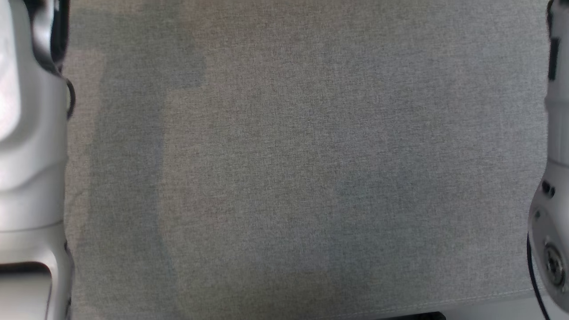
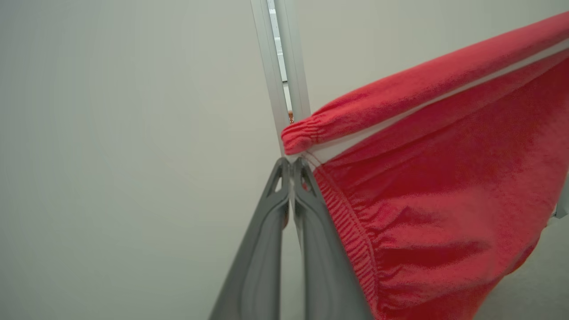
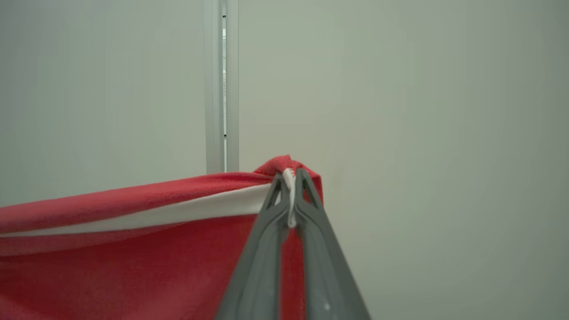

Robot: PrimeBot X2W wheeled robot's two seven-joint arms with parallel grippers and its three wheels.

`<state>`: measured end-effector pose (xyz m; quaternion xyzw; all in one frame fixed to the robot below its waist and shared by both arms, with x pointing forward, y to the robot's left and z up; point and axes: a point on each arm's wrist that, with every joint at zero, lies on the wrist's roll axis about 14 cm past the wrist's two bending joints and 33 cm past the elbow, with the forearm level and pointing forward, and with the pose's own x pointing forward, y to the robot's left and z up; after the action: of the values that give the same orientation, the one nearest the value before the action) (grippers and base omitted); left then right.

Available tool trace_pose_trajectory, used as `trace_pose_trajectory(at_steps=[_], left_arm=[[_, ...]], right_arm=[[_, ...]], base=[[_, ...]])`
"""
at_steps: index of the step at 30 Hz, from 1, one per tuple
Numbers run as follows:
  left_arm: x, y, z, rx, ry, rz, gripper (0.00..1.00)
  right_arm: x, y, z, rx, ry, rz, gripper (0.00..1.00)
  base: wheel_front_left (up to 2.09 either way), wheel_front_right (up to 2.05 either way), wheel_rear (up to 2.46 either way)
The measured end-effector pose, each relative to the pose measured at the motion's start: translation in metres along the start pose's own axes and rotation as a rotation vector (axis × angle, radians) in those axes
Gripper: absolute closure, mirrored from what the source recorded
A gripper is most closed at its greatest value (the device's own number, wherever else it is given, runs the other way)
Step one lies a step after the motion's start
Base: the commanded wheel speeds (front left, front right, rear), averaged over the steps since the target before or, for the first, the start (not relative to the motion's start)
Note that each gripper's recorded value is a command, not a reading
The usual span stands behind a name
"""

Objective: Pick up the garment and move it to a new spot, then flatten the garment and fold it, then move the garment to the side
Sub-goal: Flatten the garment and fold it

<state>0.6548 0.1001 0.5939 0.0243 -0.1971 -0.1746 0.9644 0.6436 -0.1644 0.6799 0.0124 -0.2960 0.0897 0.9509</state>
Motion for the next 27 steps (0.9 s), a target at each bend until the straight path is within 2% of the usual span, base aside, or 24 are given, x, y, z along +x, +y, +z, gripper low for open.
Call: trace_pose_trajectory(at_steps=[3, 7, 10, 15, 17, 27], left_arm=[[-0.029, -0.007, -0.047, -0.082, 0.102, 0.033, 1.00], [-0.085, -0.035, -0.099, -0.183, 0.272, 0.049, 1.00], [-0.125, -0.045, -0.118, -0.240, 0.367, 0.086, 1.00], [-0.181, -0.070, -0.125, -0.277, 0.483, 0.089, 1.00], [-0.194, -0.082, -0.121, -0.270, 0.505, 0.061, 1.00], [-0.242, -0.089, -0.085, -0.306, 0.518, 0.116, 1.00]], right_arm=[[-0.038, -0.006, -0.039, 0.062, 0.092, -0.041, 1.00], [-0.107, -0.006, -0.085, 0.117, 0.271, -0.080, 1.00], [-0.154, -0.003, -0.102, 0.162, 0.384, -0.115, 1.00], [-0.217, 0.006, -0.107, 0.214, 0.514, -0.159, 1.00], [-0.228, 0.006, -0.100, 0.233, 0.522, -0.183, 1.00], [-0.289, 0.027, -0.071, 0.297, 0.601, -0.222, 1.00]], base=[[0.00, 0.00, 0.00], [0.00, 0.00, 0.00], [0.00, 0.00, 0.00], [0.00, 0.00, 0.00], [0.00, 0.00, 0.00], [0.00, 0.00, 0.00]])
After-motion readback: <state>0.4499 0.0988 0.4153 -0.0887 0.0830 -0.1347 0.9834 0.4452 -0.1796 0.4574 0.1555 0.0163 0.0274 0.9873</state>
